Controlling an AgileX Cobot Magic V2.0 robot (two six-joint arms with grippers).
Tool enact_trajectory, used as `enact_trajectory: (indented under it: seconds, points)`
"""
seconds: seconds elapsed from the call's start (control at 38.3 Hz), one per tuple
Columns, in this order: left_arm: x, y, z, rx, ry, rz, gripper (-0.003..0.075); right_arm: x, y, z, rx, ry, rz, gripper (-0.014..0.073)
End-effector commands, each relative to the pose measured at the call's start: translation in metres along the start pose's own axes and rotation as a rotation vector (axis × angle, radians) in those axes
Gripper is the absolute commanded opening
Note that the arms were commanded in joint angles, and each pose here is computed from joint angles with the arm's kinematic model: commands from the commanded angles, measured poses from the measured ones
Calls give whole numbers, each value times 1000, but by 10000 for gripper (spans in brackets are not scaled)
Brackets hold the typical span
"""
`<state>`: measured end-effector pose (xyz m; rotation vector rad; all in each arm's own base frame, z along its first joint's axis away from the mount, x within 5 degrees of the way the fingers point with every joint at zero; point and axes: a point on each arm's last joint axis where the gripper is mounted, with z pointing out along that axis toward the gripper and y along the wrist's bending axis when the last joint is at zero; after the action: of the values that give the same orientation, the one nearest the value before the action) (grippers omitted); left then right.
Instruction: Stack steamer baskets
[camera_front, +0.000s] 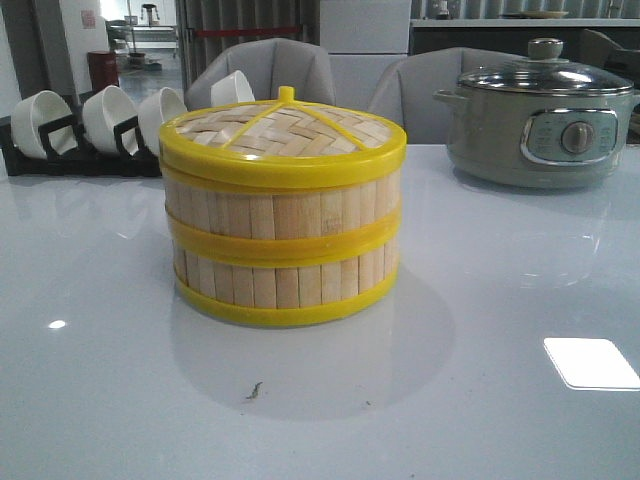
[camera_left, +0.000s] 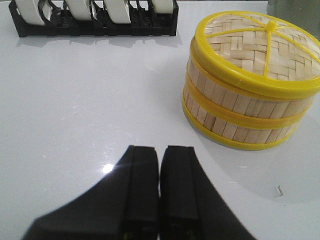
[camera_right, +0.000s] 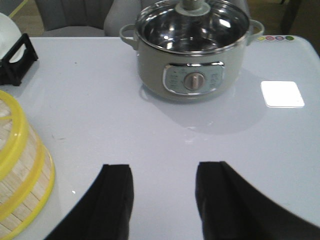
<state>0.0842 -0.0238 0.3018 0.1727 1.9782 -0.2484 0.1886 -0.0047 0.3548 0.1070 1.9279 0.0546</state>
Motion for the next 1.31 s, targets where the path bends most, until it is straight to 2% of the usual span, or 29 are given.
enact_trajectory:
  seconds: [0.0, 0.21, 0.44, 0.57, 0.76, 0.84, 0.89, 0.94, 0.97, 0.99, 1.04, 1.12, 1.28]
  points:
    - [-16, -1, -4, 3, -106, -13, 83, 5, -8, -23, 35, -163, 6, 417]
    - [-16, -1, -4, 3, -106, -13, 83, 58, -16, -41, 69, -206, 15, 417]
    - [-16, -1, -4, 3, -106, -13, 84, 99, -18, -51, 68, -274, 12, 417]
    - [-16, -1, -4, 3, -106, -13, 83, 113, -18, -55, 67, -288, 12, 417]
    - [-16, -1, -4, 3, -106, -13, 83, 112, -18, -62, 64, -339, 10, 412]
    - [-16, -1, -4, 3, -106, -13, 83, 112, -18, -63, 64, -343, 9, 346]
    - [-16, -1, -4, 3, -106, -13, 83, 111, -18, -63, 63, -348, 9, 256]
    - [-16, -1, -4, 3, -106, -13, 84, 111, -18, -63, 63, -350, 9, 137]
    - [-16, -1, -4, 3, -106, -13, 83, 111, -18, -63, 63, -351, 9, 41]
    - [-16, -1, -4, 3, -106, -13, 83, 111, -18, -63, 63, -352, 9, 0]
    - [-16, -1, -4, 3, -106, -13, 84, 111, -18, -63, 63, -359, 9, 45]
    - [-16, -1, -4, 3, -106, -13, 83, 111, -18, -63, 63, -359, 9, 17]
    - [-16, -1, -4, 3, -106, -13, 83, 111, -18, -63, 63, -358, 9, 19]
